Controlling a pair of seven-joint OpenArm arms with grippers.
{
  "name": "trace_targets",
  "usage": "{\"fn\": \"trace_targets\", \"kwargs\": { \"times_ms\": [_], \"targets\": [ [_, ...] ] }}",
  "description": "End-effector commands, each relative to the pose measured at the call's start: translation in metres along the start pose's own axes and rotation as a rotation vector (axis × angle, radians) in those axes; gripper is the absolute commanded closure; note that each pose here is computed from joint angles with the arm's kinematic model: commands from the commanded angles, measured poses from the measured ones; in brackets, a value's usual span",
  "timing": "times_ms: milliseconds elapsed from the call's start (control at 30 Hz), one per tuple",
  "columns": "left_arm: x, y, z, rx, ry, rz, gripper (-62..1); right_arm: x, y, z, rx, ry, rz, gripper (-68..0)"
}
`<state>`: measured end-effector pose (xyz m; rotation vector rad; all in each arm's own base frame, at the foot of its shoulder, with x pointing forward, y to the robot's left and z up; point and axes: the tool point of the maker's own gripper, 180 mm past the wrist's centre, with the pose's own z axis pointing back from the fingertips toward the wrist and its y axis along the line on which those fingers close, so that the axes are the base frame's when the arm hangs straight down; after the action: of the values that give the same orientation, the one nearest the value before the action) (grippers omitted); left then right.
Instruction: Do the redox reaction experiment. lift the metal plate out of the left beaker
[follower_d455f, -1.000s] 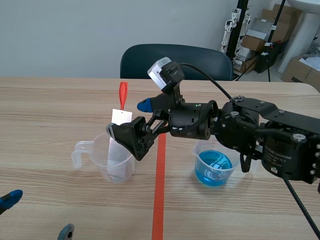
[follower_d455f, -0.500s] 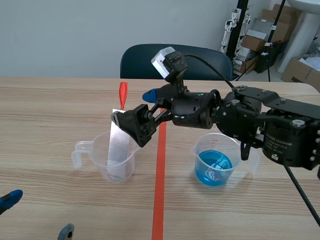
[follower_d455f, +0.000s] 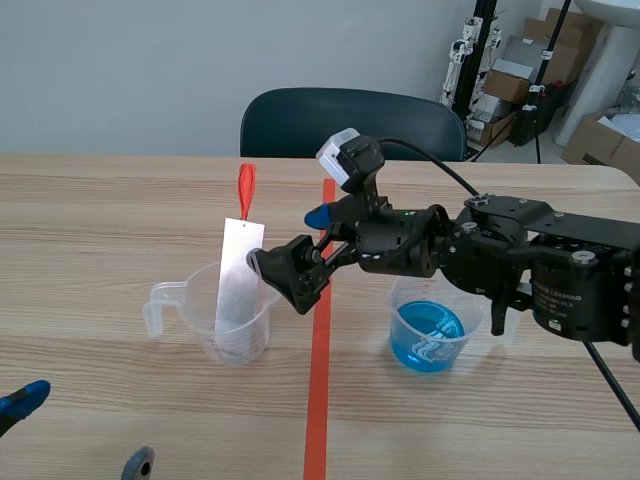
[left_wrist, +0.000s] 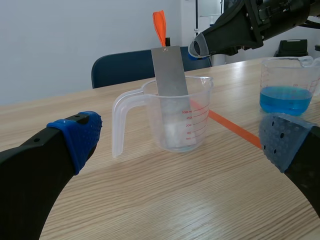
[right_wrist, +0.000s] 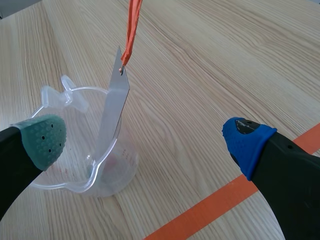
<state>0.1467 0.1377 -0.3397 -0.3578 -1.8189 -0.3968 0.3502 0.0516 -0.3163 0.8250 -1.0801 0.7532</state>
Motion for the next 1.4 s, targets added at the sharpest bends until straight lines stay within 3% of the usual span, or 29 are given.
{"fn": "trace_targets", "kwargs": {
  "times_ms": [0,400,933,1367],
  "targets": [
    [0.009,0.0,0.002,0.001,-0.042,0.002,-62.3,0.03,-0.001,-0.005,0.015,-0.069,0.027,-67.9],
    [0.009,0.0,0.002,0.001,-0.042,0.002,-62.3,0.041,0.008,-0.015,0.037,-0.093,0.031,-67.9],
    [0.009,0.0,0.002,0.001,-0.042,0.002,-62.3,0.039,0.01,-0.019,0.035,-0.079,0.029,-67.9],
    [0.009,0.0,0.002,0.001,-0.042,0.002,-62.3,0.036,0.01,-0.02,0.035,-0.064,0.029,-43.6]
  ]
}}
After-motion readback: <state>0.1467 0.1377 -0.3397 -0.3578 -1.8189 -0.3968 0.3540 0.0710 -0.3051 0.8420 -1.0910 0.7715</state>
